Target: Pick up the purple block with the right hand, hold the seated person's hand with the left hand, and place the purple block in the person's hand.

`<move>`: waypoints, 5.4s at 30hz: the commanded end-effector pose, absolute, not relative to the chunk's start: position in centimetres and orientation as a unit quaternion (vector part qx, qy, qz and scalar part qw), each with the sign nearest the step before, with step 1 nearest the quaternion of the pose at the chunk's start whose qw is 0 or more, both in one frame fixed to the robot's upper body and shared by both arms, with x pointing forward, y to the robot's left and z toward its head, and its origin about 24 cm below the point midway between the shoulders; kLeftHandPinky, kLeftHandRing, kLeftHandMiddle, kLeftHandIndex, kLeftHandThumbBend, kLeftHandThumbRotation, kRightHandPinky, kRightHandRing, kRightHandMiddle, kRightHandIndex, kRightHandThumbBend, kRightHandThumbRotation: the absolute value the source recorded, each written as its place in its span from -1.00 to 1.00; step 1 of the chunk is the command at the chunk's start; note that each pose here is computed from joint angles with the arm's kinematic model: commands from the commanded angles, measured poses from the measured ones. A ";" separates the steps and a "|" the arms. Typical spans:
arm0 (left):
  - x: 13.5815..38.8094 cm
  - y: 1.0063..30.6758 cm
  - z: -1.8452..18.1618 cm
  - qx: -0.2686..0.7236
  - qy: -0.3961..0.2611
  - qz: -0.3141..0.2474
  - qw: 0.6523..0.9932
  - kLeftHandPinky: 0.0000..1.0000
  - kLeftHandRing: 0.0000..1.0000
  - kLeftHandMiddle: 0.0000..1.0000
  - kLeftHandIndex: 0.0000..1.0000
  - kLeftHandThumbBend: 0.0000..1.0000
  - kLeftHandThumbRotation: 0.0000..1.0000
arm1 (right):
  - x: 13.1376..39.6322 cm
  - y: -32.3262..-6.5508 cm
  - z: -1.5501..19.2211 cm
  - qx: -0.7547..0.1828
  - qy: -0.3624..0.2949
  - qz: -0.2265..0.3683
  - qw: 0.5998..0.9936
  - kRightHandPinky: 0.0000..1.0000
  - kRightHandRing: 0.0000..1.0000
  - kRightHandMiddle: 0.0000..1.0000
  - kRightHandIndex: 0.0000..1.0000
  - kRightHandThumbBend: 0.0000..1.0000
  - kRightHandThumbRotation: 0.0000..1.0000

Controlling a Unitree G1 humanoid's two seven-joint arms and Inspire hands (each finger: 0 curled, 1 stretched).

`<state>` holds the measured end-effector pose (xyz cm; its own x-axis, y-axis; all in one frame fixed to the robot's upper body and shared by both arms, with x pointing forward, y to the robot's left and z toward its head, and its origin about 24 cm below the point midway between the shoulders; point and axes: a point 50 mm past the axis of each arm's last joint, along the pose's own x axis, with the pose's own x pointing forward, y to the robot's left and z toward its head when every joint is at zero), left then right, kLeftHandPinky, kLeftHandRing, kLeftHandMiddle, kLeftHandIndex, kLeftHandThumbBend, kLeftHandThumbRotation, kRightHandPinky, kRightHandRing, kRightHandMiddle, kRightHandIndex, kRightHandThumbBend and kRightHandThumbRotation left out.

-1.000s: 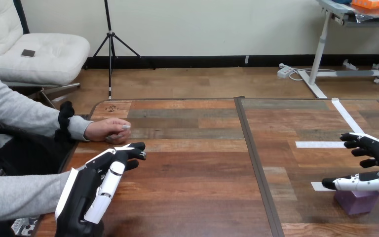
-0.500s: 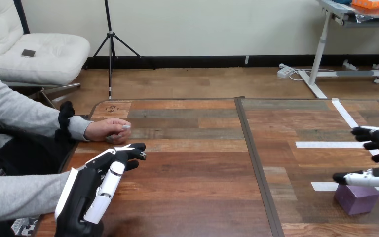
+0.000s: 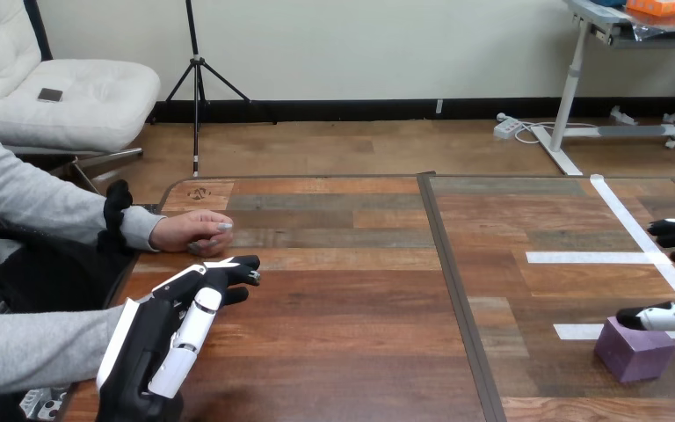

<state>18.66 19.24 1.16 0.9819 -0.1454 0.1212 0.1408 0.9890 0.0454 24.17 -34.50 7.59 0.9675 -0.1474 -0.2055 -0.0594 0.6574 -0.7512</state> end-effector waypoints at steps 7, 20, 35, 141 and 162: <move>20.2 19.2 3.2 0.029 -0.113 -0.080 0.990 0.54 0.62 0.53 0.13 -0.32 0.58 | 24.5 -34.3 10.4 -0.451 0.110 -0.010 0.886 0.48 0.69 0.72 0.67 1.00 -0.91; 20.2 19.3 3.2 0.030 -0.114 -0.078 0.990 0.53 0.61 0.53 0.13 -0.35 0.57 | 24.0 -34.3 10.0 -0.458 0.139 0.003 0.878 0.52 0.71 0.74 0.70 1.00 -0.99; 20.2 19.3 3.2 0.031 -0.118 -0.079 0.989 0.51 0.59 0.52 0.13 -0.33 0.57 | 24.0 -34.3 9.7 -0.470 0.158 0.006 0.869 0.50 0.66 0.71 0.70 1.00 -1.00; 20.3 19.4 3.3 0.026 -0.129 -0.086 0.988 0.57 0.58 0.49 0.13 -0.05 0.52 | 26.0 -32.7 3.3 -0.458 0.138 0.009 0.878 -0.02 0.05 0.10 0.13 0.90 -1.00; 20.4 19.5 3.4 0.022 -0.124 -0.084 0.989 0.62 0.64 0.54 0.13 -0.04 0.51 | 26.1 -32.8 3.7 -0.471 0.101 -0.010 0.876 -0.35 -0.26 -0.15 -0.09 0.76 -1.00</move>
